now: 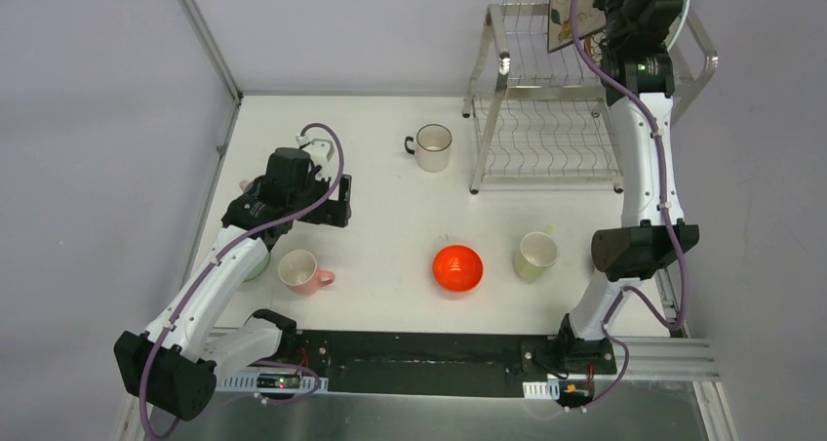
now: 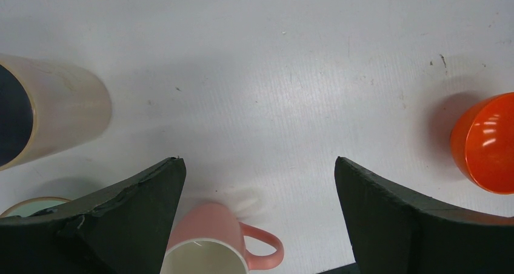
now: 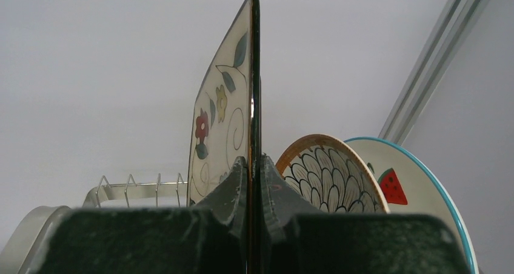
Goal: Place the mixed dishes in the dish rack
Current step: Insert the plate into the dish rack.
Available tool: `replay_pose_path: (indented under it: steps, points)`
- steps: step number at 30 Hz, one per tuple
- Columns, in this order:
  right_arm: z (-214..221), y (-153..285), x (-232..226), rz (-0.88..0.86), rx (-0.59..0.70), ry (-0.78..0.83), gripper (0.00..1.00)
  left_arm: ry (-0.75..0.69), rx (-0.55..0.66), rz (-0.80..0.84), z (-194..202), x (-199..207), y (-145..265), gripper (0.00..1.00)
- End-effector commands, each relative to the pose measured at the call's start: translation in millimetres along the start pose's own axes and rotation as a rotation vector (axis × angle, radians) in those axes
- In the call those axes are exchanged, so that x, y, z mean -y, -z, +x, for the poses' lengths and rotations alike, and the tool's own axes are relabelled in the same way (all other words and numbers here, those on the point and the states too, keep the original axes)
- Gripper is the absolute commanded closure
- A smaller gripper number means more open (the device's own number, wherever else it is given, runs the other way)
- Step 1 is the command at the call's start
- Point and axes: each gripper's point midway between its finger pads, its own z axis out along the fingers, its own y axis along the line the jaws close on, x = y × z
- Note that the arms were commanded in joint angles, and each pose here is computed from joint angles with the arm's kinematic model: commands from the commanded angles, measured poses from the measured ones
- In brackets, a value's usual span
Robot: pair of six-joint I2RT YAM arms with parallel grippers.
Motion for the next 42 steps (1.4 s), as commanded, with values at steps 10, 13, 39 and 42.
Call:
replay_pose_path:
  steps: [10, 13, 39, 42]
  points:
    - [-164, 78, 35, 0.014, 0.338, -0.034, 1.0, -0.016, 0.017, 0.066, -6, 13, -3, 0.01]
    - [-170, 82, 37, 0.015, 0.348, -0.017, 1.0, -0.016, 0.017, 0.068, -6, 13, -3, 0.01]
    - [-22, 91, -8, -0.167, -0.049, 0.0, 0.79, -0.014, 0.021, 0.083, -7, 16, -1, 0.01]
    - [-3, 98, -11, -0.167, -0.072, -0.04, 0.71, -0.014, 0.021, 0.085, -6, 16, -1, 0.01]
